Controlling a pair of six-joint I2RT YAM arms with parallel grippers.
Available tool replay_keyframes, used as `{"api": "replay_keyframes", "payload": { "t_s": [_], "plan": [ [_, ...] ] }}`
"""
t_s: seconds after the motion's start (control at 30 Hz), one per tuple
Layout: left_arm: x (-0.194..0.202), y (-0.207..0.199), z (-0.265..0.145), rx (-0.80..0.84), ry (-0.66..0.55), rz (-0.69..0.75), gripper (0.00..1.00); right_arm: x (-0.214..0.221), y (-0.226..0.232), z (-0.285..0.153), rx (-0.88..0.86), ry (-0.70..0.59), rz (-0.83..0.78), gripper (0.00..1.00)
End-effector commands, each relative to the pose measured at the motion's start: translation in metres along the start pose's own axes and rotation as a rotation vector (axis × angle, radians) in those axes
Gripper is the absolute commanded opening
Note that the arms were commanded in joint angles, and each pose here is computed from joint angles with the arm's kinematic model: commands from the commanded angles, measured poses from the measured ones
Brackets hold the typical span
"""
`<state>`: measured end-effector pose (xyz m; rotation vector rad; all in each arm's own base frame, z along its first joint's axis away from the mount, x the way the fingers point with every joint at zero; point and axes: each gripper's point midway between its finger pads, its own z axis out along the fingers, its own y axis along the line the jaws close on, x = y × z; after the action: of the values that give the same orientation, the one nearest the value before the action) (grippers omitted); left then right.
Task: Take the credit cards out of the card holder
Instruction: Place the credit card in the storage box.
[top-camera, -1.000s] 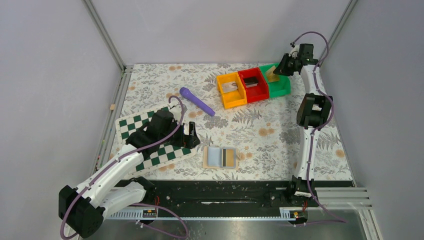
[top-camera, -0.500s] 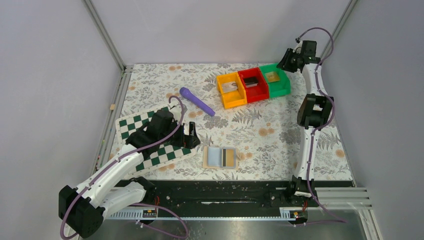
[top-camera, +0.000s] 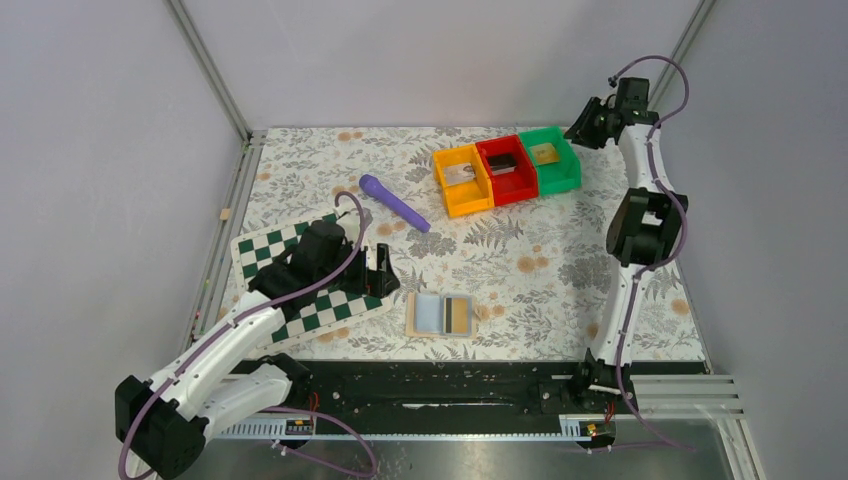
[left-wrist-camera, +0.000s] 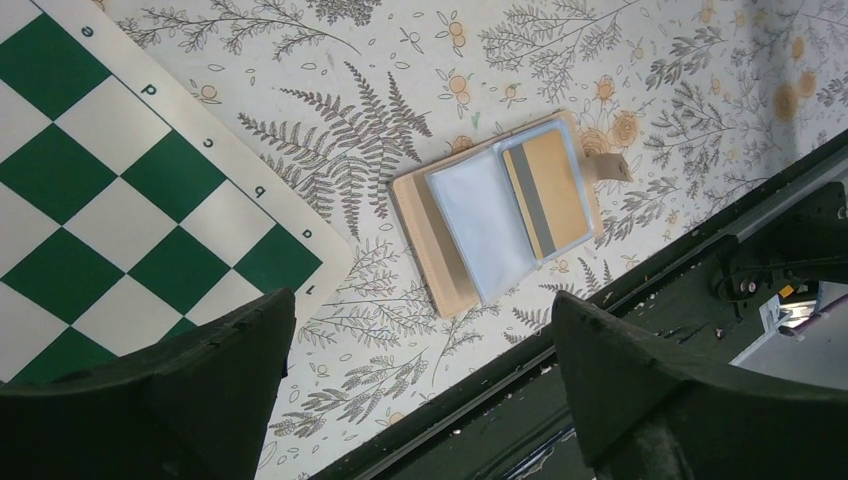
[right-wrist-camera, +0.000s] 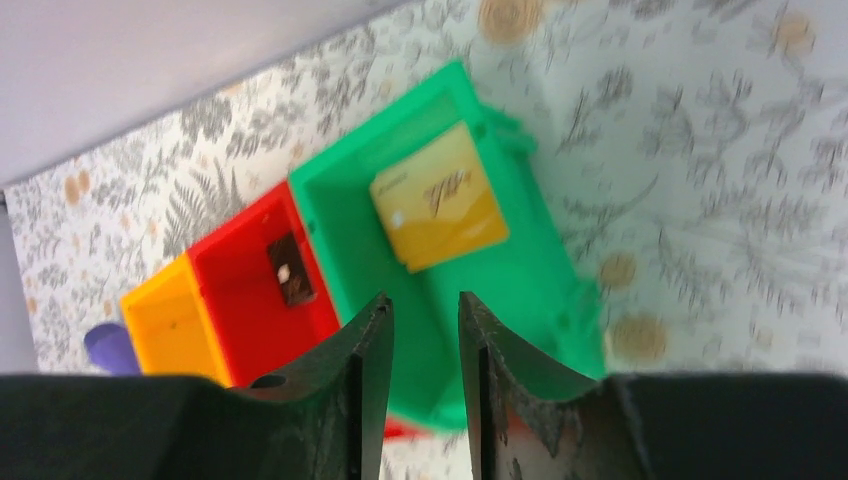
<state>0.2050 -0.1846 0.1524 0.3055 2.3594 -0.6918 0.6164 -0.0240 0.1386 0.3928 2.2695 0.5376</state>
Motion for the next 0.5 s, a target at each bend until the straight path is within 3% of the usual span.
{"api": "replay_keyframes", "payload": {
  "t_s": [0.0,0.1,0.47],
  "plan": [
    [-0.019,0.003,-0.011,-0.043,-0.067,-0.003,0.99,0.009,0.057,-0.079,-0.006,-0.001,-0.029,0.37],
    [-0.016,0.007,-0.013,-0.068,-0.053,-0.002,0.99,0.039,0.072,-0.114,0.009,-0.015,-0.029,0.37],
    [0.004,-0.049,0.000,0.262,0.078,-0.103,0.87,0.211,0.120,-0.210,-0.085,0.068,0.000,0.37]
  ]
}}
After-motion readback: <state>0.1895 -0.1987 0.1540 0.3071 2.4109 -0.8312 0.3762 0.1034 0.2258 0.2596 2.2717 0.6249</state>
